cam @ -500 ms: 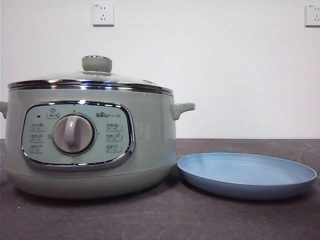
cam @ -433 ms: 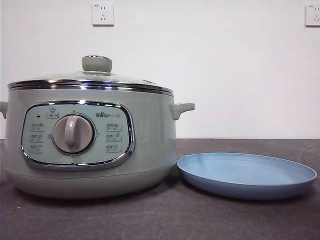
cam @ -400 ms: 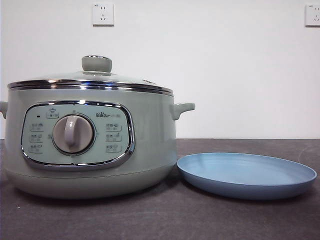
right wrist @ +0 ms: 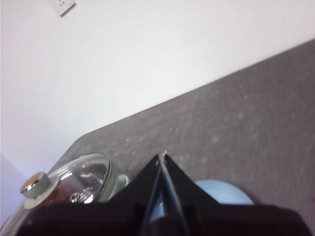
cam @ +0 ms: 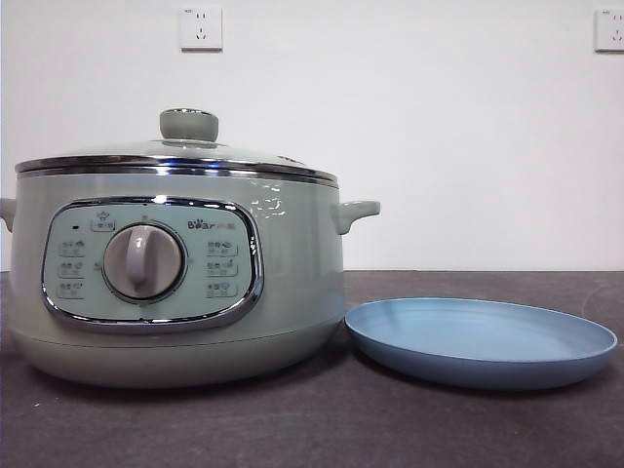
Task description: Take the pumpkin out from the steamer,put the pumpkin in the blue plate,close the lid
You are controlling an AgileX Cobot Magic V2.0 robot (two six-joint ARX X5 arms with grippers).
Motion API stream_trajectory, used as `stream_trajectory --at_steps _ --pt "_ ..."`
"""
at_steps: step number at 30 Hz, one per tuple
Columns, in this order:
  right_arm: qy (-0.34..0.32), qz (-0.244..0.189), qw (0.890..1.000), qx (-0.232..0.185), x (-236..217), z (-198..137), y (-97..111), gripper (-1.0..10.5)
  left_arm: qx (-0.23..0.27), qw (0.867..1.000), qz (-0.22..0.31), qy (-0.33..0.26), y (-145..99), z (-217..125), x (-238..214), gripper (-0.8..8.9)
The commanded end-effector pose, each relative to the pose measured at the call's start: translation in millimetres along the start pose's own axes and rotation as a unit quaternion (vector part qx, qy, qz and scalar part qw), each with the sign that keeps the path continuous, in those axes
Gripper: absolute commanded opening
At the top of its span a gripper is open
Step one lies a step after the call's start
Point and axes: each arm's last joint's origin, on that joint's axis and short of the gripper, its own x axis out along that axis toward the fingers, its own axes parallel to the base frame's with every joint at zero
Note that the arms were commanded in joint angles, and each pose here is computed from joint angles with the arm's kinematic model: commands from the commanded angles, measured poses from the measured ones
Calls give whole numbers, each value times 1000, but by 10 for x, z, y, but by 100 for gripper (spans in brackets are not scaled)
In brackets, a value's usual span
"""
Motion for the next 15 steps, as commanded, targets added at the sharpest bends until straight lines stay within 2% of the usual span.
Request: stream_trajectory --at_steps 1,9,13,15 --pt "-1 -1 999 -42 41 163 72 -9 40 999 -3 2 -74 181 41 -6" --pt "46 -14 994 -95 303 567 221 -1 120 991 -34 38 -246 623 229 -4" --pt "101 -25 986 -130 465 700 256 1 119 989 -44 73 -257 715 348 -3" --pt "137 -13 980 -145 545 740 271 2 115 988 -55 90 -253 733 403 0"
